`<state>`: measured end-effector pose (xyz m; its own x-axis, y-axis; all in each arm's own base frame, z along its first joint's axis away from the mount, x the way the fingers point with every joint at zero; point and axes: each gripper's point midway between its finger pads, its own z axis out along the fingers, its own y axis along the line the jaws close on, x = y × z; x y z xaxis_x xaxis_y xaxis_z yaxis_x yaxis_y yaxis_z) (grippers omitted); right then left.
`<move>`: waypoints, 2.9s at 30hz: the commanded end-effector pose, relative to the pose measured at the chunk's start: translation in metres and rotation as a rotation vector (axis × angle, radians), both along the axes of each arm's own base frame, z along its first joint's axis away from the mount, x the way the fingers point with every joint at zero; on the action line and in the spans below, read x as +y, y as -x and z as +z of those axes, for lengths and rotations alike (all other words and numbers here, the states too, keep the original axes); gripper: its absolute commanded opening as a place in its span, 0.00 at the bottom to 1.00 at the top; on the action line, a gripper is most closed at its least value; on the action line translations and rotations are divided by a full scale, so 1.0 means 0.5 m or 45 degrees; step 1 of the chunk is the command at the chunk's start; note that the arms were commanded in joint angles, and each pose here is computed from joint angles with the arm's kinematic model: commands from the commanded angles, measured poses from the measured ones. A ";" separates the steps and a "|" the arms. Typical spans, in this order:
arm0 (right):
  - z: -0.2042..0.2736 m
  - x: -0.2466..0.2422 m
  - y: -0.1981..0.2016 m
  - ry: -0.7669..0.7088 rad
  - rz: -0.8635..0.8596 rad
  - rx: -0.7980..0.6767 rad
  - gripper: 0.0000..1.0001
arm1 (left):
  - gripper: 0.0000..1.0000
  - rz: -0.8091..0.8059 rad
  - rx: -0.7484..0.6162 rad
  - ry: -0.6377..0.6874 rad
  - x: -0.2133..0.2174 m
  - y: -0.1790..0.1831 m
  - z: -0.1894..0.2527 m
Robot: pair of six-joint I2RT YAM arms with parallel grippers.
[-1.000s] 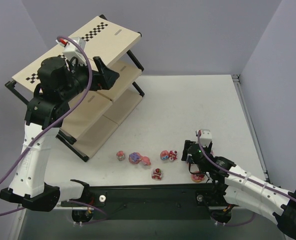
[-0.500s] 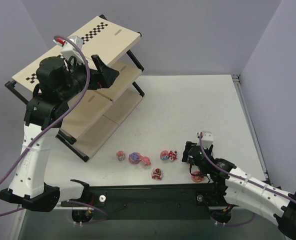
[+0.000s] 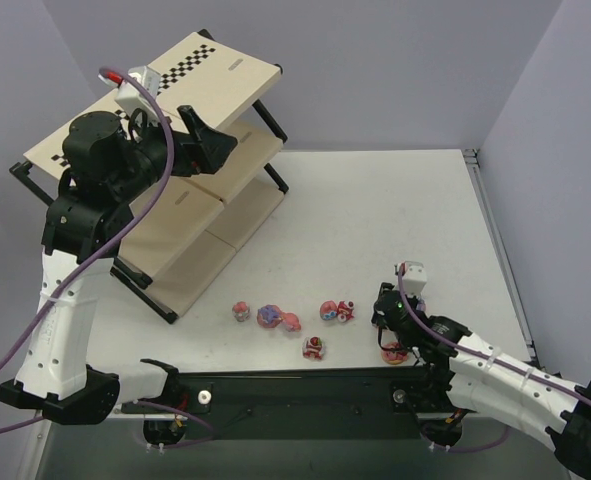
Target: Place and organize the plastic toys onto the shelf
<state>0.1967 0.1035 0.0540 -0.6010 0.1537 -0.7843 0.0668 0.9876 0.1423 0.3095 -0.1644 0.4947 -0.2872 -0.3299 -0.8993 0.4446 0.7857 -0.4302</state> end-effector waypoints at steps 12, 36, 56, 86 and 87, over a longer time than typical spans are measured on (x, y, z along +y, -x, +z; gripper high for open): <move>0.290 0.027 -0.087 -0.010 -0.070 -0.201 0.00 | 0.97 -0.478 -0.152 -0.032 -0.123 0.082 0.009; 0.555 0.172 -0.072 -0.507 0.240 0.039 0.00 | 0.97 -1.028 -0.261 -0.160 -0.433 0.226 -0.220; 0.605 0.177 -0.079 -0.560 0.262 -0.084 0.00 | 0.82 -0.979 -0.086 -0.127 -0.495 0.189 -0.291; 0.661 0.129 -0.070 -0.642 0.155 -0.226 0.69 | 0.00 -0.818 -0.064 -0.136 -0.482 0.147 -0.292; 0.672 0.123 -0.070 -0.646 0.146 -0.249 0.70 | 0.00 -0.813 -0.071 -0.142 -0.480 0.147 -0.289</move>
